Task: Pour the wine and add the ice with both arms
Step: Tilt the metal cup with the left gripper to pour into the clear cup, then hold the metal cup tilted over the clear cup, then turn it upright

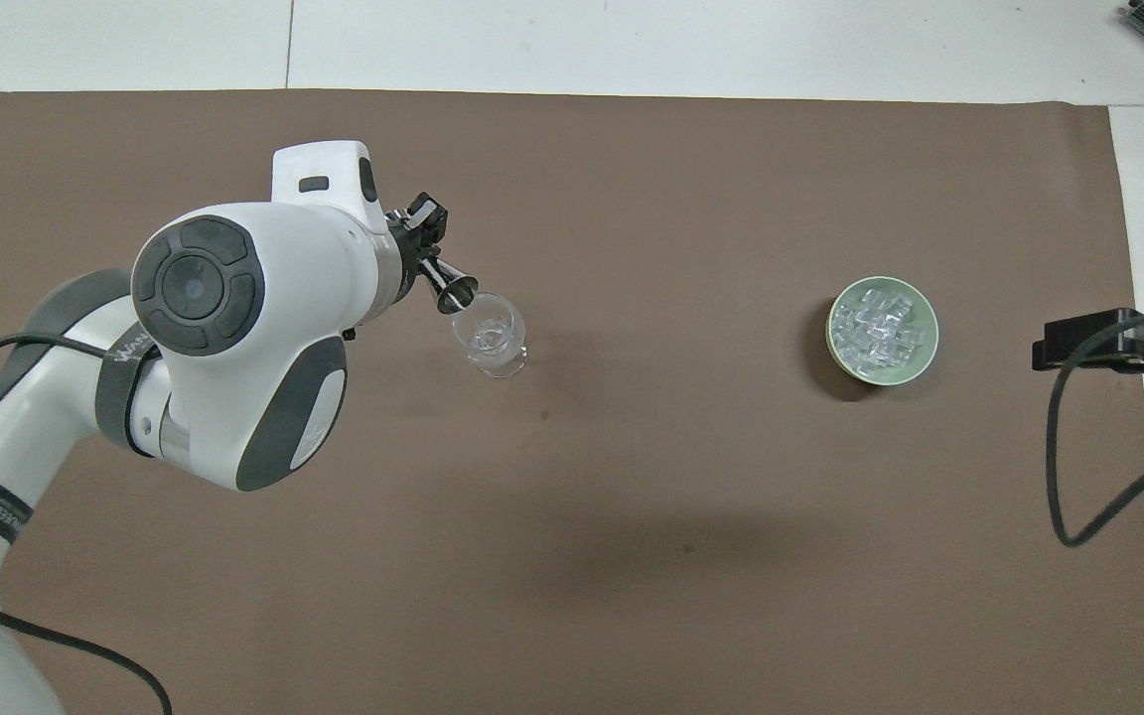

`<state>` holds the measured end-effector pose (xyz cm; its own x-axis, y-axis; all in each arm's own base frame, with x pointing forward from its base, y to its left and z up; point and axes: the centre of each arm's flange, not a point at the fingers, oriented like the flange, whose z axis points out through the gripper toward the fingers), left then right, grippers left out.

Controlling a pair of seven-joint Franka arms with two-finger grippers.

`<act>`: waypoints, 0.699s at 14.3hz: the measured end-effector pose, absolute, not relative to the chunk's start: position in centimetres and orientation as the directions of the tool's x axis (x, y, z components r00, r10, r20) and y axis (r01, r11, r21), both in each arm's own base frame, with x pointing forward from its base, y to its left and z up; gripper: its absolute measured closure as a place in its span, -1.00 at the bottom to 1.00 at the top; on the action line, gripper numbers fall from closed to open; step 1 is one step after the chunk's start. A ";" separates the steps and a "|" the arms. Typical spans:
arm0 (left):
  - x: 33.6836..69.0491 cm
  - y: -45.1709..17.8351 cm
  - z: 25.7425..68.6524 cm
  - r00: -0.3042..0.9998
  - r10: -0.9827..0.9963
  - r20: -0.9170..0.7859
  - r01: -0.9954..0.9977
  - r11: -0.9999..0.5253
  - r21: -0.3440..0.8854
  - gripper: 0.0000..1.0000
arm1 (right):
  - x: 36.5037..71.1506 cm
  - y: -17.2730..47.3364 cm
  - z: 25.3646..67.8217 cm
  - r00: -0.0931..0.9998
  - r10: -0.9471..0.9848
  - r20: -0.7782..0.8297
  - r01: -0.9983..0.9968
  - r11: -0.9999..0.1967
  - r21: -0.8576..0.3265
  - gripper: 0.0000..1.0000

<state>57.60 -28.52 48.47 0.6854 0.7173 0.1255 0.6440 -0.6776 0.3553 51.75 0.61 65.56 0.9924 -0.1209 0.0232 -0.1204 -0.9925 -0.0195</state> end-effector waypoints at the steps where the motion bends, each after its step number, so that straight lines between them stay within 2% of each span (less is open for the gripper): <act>1: 57.6 -28.6 48.5 0.689 0.712 0.135 0.637 -0.684 0.355 0.59 | 51.8 0.6 65.6 0.992 -0.121 0.024 -0.120 -0.993 -0.020 -1.00; 10: 57.7 -28.8 48.9 0.707 0.670 0.228 0.584 -0.734 0.348 0.59 | 51.9 0.6 65.7 0.992 -0.121 0.039 -0.120 -0.993 -0.022 -1.00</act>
<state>57.71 -28.76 48.86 0.7068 0.6698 0.2277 0.5835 -0.7339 0.3476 51.92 0.61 65.69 0.9919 -0.1211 0.0391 -0.1203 -0.9925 -0.0216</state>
